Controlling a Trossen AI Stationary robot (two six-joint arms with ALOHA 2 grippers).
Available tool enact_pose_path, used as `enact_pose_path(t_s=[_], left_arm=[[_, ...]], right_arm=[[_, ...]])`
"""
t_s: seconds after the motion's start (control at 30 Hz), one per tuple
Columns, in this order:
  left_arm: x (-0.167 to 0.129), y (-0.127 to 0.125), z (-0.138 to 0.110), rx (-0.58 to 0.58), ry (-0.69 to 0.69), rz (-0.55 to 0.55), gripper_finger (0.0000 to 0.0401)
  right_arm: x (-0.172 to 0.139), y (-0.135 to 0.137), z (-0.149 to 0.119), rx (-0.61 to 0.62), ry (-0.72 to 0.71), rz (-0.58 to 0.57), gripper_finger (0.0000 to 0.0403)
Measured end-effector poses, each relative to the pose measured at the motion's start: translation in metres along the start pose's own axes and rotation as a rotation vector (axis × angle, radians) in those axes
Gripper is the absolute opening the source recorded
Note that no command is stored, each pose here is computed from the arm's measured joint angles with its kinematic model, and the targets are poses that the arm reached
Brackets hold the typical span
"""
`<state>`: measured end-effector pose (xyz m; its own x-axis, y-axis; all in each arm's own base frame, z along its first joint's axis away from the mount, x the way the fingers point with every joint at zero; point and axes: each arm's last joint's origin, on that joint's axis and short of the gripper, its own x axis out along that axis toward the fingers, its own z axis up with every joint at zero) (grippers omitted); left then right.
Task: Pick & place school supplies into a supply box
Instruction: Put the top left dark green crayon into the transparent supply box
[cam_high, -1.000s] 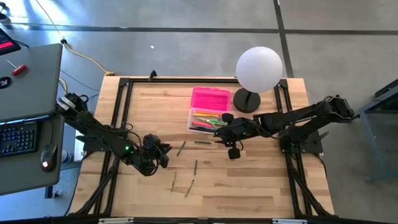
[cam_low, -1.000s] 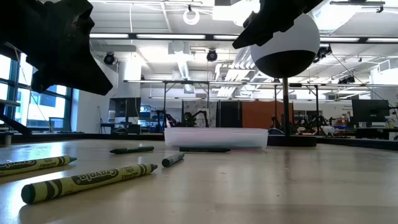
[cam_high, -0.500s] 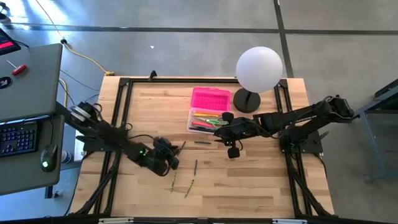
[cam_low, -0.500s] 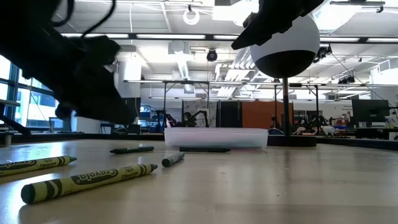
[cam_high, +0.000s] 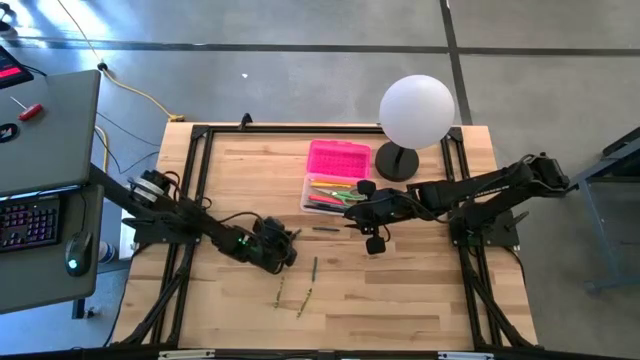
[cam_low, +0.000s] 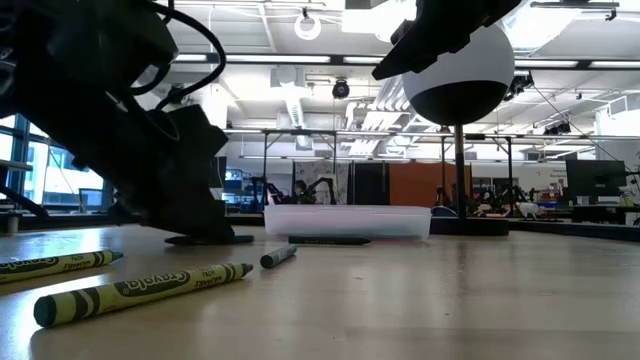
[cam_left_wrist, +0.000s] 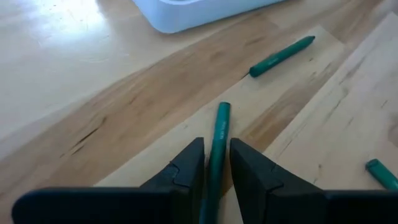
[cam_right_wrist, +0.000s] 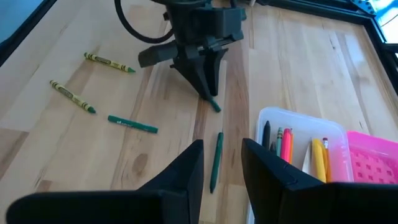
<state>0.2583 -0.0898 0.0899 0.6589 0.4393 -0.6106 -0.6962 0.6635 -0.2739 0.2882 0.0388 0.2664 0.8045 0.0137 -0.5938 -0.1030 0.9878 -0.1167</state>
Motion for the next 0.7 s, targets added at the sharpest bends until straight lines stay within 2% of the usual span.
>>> enact_pose_path(t_s=[0.1, 0.3, 0.7], left_arm=[[0.002, 0.002, -0.003, 0.023, -0.018, 0.025, 0.0113], [0.010, 0.006, -0.012, 0.222, -0.029, 0.069, 0.0113], [0.028, 0.010, -0.030, 0.211, -0.150, 0.126, 0.0113]], right_arm=[[0.000, 0.000, 0.000, -0.001, 0.000, 0.000, 0.0087], [0.000, 0.000, 0.000, -0.017, 0.000, 0.000, 0.0087], [0.000, 0.000, 0.000, -0.017, 0.001, 0.000, 0.0087]])
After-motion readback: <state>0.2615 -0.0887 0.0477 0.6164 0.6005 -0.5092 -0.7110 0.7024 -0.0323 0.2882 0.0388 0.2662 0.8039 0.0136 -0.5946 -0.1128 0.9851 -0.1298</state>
